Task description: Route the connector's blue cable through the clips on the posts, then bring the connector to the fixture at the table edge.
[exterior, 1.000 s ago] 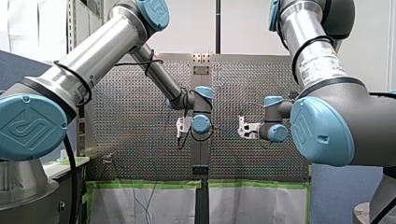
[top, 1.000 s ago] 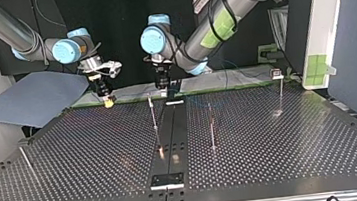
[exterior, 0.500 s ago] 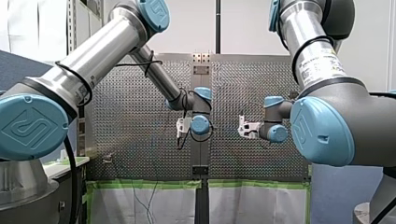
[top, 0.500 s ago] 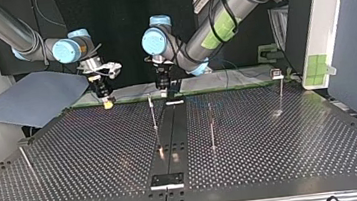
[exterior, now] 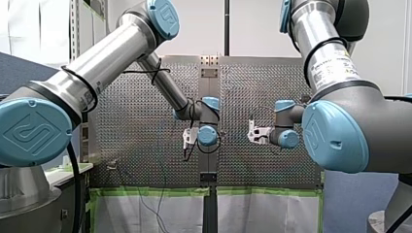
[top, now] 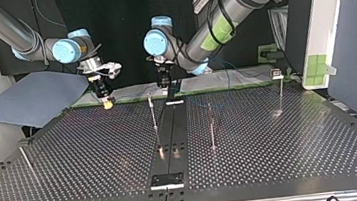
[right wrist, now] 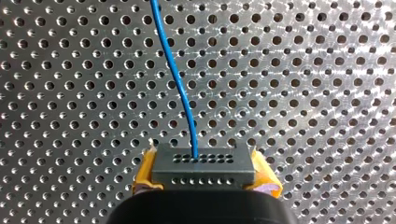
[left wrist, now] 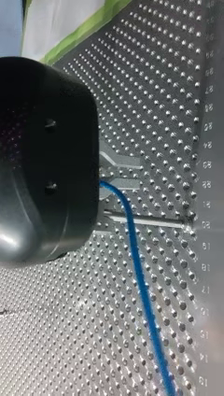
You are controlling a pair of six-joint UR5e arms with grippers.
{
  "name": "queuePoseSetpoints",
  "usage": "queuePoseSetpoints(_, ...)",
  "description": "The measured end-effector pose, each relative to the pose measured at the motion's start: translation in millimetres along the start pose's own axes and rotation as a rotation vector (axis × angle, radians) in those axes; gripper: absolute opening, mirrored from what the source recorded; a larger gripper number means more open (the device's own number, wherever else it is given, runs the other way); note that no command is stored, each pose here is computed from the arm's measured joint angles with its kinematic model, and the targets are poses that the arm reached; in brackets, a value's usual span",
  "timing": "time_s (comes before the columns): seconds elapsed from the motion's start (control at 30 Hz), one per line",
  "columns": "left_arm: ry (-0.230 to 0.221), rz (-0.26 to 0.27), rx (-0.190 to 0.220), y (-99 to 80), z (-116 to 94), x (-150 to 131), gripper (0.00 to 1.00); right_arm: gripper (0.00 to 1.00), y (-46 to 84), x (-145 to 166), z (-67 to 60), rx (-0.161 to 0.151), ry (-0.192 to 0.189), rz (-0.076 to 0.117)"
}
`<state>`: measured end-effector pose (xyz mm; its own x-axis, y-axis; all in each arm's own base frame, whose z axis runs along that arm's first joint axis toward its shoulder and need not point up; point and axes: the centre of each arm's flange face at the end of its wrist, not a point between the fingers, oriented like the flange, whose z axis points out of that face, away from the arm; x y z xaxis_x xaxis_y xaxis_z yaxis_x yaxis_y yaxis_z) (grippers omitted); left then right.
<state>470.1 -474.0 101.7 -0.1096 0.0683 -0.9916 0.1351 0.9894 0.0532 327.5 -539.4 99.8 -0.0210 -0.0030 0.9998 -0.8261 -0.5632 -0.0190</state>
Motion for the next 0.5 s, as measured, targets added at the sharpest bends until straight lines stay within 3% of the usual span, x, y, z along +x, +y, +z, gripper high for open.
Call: queuePoseSetpoints(0.5, -0.032, -0.026, 0.0, 6.3, 25.3, -21.0, 0.12, 0.0, 3.9, 3.1, 3.9, -0.009, 0.013, 0.008)
